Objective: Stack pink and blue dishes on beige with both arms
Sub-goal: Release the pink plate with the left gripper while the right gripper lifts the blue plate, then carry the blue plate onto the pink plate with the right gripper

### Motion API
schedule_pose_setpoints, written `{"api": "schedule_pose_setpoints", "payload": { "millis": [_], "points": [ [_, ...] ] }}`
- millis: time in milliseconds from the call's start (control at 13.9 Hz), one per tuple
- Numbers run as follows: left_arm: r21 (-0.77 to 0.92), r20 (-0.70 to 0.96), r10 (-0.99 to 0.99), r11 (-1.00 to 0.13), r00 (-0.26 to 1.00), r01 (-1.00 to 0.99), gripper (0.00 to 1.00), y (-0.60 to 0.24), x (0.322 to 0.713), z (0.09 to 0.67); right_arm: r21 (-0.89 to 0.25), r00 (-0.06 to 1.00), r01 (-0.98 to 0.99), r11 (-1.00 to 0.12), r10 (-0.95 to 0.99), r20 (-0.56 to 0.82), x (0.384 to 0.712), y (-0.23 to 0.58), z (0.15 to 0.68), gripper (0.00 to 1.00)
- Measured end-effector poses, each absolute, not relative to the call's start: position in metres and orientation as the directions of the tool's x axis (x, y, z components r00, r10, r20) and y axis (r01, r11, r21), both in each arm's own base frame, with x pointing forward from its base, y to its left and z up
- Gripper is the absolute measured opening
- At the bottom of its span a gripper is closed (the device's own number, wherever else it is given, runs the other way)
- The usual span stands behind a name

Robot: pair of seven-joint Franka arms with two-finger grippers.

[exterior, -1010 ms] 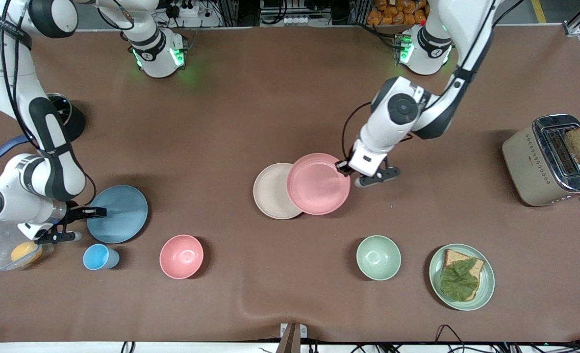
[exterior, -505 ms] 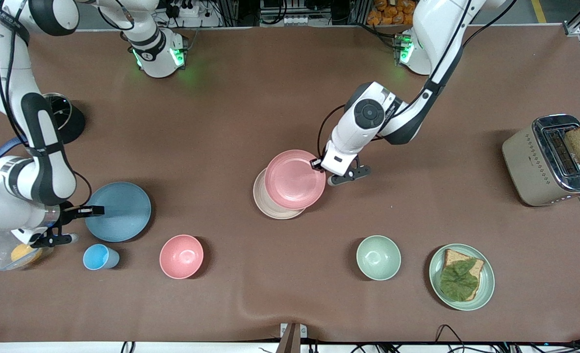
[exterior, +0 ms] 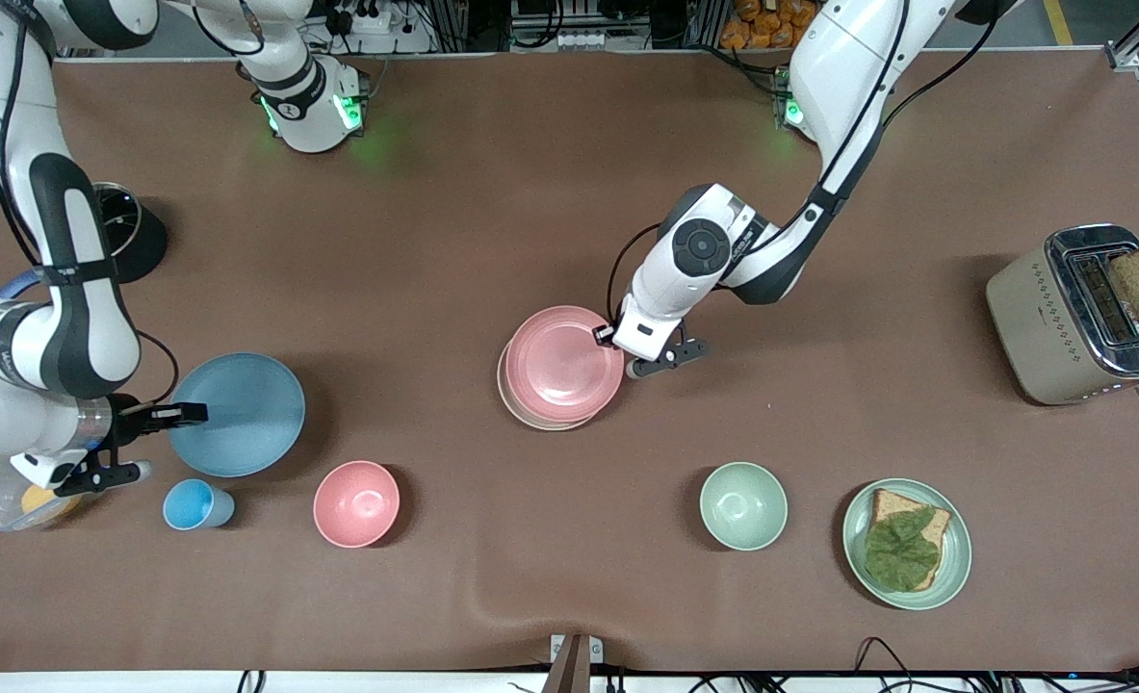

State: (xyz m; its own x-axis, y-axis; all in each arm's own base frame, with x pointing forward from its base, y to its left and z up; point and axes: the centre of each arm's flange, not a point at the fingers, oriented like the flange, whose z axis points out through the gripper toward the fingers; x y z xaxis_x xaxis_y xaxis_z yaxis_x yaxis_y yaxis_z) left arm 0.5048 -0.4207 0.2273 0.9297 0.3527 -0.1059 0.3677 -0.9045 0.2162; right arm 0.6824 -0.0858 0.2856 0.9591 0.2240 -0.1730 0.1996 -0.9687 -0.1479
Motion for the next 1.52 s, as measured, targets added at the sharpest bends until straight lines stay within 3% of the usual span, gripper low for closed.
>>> {"api": "schedule_pose_setpoints", "payload": {
  "millis": [289,577,722,1010,1227,1515],
  "points": [
    [0.223,-0.114,0.379,-0.891,0.918,0.396,0.05,-0.431,0.504,0.225,-0.183,0.945,0.255,-0.949,0.285,-0.162,0.678,-0.046,0.334,0.0],
    [0.227,-0.117,0.415,-0.873,0.902,0.431,0.41,-0.437,0.507,0.228,-0.229,0.937,0.271,-0.935,0.311,-0.16,0.675,-0.023,0.347,0.0],
    [0.235,-0.058,0.429,-0.872,0.901,0.43,0.61,-0.419,0.531,0.245,-0.239,0.937,0.27,-0.933,0.312,-0.159,0.674,-0.02,0.349,0.0],
    [0.145,0.136,0.442,-0.894,0.887,0.423,1.0,-0.294,0.605,0.368,-0.259,0.935,0.268,-0.928,0.315,-0.161,0.673,-0.014,0.35,0.0],
    [0.041,0.181,0.39,-0.92,0.903,0.389,1.0,-0.185,0.612,0.459,-0.275,0.93,0.27,-0.923,0.323,-0.172,0.671,-0.005,0.347,0.0],
    [-0.034,0.181,0.337,-0.937,0.924,0.348,1.0,-0.124,0.595,0.516,-0.377,0.912,0.242,-0.894,0.342,-0.227,0.659,0.031,0.338,0.0]
  ]
}}
